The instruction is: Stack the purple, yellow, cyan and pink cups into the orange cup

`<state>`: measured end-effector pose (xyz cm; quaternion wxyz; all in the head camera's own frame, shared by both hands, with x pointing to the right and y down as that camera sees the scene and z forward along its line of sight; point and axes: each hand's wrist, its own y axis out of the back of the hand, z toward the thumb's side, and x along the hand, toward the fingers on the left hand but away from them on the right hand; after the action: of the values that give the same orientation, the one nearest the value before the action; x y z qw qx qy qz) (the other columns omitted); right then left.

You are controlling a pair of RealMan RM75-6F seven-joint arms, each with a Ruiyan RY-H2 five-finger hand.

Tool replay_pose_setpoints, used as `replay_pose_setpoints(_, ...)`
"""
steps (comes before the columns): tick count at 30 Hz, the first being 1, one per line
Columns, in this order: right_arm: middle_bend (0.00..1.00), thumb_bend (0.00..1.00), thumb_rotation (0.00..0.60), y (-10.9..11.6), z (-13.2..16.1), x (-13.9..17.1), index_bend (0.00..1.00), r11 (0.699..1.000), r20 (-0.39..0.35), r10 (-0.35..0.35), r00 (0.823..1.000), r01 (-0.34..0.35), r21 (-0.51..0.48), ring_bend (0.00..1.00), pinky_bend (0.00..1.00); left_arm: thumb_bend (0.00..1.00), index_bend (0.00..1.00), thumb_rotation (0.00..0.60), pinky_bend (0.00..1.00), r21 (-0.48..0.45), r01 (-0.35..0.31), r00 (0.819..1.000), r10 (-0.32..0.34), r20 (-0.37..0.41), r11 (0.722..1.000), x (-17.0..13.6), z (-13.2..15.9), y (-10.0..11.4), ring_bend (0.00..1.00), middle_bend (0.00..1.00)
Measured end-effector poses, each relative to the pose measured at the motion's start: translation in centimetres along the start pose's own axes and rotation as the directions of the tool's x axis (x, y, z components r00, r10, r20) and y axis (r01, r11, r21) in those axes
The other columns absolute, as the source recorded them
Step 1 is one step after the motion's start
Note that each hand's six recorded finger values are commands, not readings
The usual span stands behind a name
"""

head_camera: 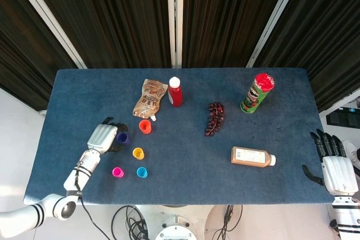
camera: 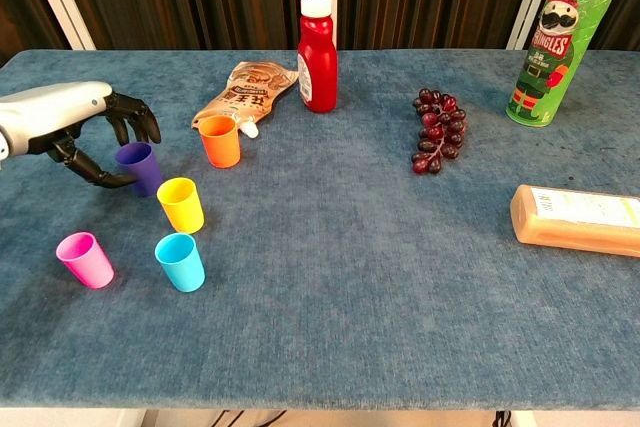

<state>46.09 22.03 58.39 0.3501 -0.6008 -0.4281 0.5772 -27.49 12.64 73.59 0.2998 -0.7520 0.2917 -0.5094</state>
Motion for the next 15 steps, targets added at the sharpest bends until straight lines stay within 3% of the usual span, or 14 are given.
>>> replay_pose_setpoints(15, 0.0, 0.21, 0.6, -0.27, -0.53, -0.01, 0.0, 1.0, 0.016, 0.009, 1.0, -0.009, -0.006, 0.0, 0.0, 0.31, 0.47, 0.6, 0.16, 0.005, -0.015, 1.0, 0.014, 0.009, 1.0, 0.49, 0.53, 0.01, 0.49, 0.49)
